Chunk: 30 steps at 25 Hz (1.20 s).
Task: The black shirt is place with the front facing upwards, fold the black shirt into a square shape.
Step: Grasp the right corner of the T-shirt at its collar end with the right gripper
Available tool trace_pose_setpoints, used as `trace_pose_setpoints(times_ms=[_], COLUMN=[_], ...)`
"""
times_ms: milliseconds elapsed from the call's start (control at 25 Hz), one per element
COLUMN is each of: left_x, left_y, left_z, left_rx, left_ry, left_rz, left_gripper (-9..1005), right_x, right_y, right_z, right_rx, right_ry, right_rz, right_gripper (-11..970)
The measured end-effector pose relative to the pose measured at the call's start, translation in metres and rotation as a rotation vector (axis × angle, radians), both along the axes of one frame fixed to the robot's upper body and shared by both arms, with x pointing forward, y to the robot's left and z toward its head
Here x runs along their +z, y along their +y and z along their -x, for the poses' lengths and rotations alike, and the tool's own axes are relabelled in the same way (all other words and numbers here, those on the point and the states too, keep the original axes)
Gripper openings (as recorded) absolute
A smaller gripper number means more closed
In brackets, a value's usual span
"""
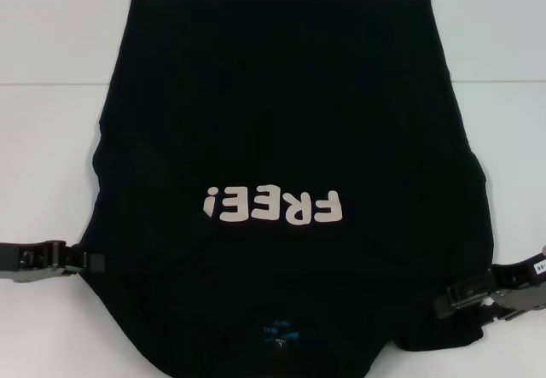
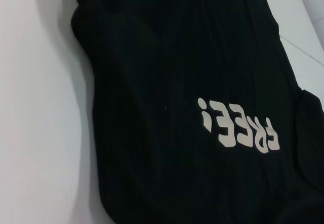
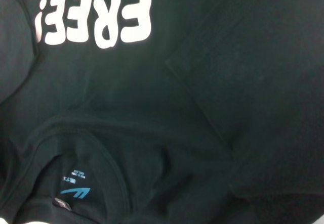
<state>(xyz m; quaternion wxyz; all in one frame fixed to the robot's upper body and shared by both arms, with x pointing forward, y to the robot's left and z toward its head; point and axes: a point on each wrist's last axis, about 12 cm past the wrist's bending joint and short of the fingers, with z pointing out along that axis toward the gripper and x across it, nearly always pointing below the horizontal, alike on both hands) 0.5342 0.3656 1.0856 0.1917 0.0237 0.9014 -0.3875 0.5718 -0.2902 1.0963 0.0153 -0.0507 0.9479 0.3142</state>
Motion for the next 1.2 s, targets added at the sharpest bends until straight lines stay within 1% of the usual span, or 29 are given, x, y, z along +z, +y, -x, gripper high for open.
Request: trace_pose_setpoints(times_ms=[120,320,1000,1200], left_x=[0.0000,0.0001,0.0012,0.0011], left_y=[-0.0002,-0.0006,-0.0015,-0.0010], left_z=[-0.0002,-0.0007,-0.0037,-0.0037], left_rx=[0.000,0.000,0.002,0.004], left_ry=[-0.001,-0.002,-0.010,-0.009], left_rz=[0.000,-0.001,-0.005,-0.005], left_gripper=[33,33,33,33], right_x=[0.0002,-0.0018,-0.0028,-0.0013], right_y=[0.0004,0.0014,0.0055,0.0096], right_z=[-0.0008,-0.0012,-0.0027,-0.0044], right_rx=[-0.001,-0.009,0.001,0.038], right_ry=[-0.004,-0.005,0.000,-0.011], right_rz=[0.001,-0.003,-0.004,0.013], right_gripper=[851,661,518,472])
